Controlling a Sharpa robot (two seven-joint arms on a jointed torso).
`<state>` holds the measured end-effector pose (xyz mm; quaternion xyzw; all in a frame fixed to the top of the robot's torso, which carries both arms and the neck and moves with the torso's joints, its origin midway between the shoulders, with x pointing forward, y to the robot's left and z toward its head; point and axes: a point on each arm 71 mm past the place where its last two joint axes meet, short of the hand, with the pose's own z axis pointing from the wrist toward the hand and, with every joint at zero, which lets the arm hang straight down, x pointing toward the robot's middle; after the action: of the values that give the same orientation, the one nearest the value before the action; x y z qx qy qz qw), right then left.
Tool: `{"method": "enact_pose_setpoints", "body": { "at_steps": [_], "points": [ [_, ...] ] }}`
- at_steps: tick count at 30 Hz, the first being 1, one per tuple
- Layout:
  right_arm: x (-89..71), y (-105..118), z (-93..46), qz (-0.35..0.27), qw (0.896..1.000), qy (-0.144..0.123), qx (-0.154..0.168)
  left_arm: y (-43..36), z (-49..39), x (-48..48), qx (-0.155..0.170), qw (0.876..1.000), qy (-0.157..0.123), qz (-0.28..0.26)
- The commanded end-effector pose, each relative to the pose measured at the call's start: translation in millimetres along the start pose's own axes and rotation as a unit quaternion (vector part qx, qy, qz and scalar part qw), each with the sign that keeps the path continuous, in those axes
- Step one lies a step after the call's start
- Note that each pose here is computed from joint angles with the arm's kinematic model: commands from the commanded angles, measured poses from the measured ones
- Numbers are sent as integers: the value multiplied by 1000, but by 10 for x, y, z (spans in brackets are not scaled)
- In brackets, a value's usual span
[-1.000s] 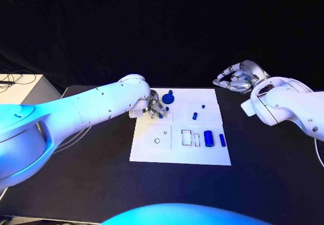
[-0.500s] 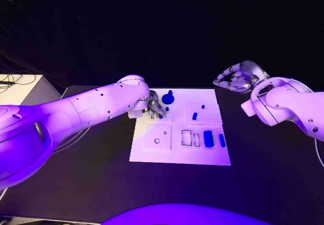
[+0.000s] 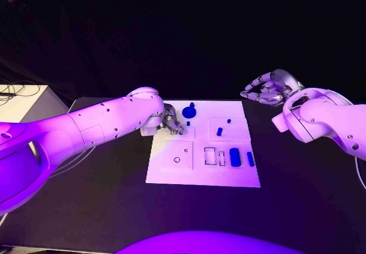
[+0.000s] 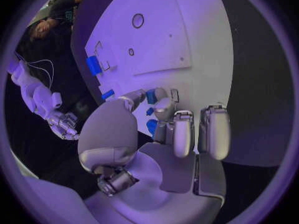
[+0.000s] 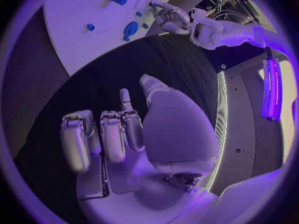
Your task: Assemble the parts on the task board
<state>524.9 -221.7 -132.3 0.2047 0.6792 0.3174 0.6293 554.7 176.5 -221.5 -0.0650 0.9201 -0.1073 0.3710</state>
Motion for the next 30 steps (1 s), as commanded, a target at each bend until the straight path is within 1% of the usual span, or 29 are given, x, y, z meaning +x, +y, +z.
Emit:
{"method": "enact_pose_setpoints", "body": {
  "at_steps": [1,10,18,22,25,30],
  "points": [
    [10,4,-3,-4,1000,4,-5,-2,-10,6,0,1000,-13,-2],
    [12,-7,-5,-4,1000,5,-4,-32,-59,-11,11,1000,-23,-11],
    [9,-16,-5,-4,1000,4,-3,-31,-109,-45,20,999,-29,-22],
    [7,-22,-4,-5,1000,4,-3,-39,-159,-105,29,998,-33,-36],
    [5,-26,-5,-5,1000,3,-2,-35,-207,-178,36,997,-40,-46],
    [1,-32,-6,-5,1000,3,-1,6,-288,-311,41,996,-54,-56]
  ]
}}
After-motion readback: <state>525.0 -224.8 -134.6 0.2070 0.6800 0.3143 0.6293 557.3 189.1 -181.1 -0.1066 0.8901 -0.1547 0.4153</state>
